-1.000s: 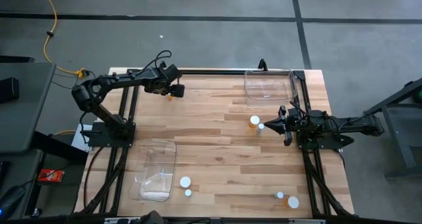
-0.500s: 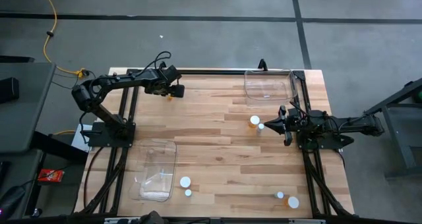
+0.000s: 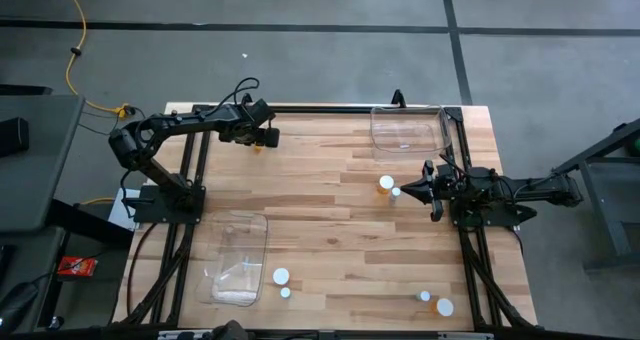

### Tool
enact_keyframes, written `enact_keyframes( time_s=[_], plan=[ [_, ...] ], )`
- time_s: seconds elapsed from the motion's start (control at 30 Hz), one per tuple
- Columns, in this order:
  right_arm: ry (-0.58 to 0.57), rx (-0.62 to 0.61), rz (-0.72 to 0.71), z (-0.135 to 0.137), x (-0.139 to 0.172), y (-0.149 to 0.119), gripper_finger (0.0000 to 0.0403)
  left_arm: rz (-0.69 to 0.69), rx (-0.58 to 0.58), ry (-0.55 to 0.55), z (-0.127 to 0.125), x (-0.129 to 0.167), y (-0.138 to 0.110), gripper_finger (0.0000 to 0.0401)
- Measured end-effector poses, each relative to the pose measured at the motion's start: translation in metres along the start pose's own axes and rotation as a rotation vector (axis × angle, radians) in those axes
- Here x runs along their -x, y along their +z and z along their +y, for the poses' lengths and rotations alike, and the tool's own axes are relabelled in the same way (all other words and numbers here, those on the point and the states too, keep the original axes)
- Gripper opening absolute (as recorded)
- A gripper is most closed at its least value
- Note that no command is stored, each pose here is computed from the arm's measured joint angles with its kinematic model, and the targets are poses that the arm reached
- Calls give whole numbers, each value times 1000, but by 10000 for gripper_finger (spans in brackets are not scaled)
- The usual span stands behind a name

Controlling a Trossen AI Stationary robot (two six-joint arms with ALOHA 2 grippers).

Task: Pick and place medicine bottles into bin by pill shape (circle, oval)
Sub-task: Put the small orange tablet bottle into the bottom transparent bin

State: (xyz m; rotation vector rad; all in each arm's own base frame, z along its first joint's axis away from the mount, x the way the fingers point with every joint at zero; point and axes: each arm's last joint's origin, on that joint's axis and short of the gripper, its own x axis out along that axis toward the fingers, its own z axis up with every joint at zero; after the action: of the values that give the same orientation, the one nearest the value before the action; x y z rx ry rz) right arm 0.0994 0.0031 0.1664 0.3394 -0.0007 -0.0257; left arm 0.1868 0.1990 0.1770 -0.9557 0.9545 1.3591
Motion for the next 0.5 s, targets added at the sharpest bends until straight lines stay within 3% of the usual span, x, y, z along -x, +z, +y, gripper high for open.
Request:
enact_keyframes(
  time_s=[0.27,0.4,0.5],
  plan=[
    [0,0,1,0,0,0,0,42,-87,-28,5,11,-4,110],
    [0,0,1,0,0,0,0,34,-153,-69,17,38,-8,110],
    [0,0,0,0,0,0,0,-30,-191,-175,28,68,-11,106]
  ],
)
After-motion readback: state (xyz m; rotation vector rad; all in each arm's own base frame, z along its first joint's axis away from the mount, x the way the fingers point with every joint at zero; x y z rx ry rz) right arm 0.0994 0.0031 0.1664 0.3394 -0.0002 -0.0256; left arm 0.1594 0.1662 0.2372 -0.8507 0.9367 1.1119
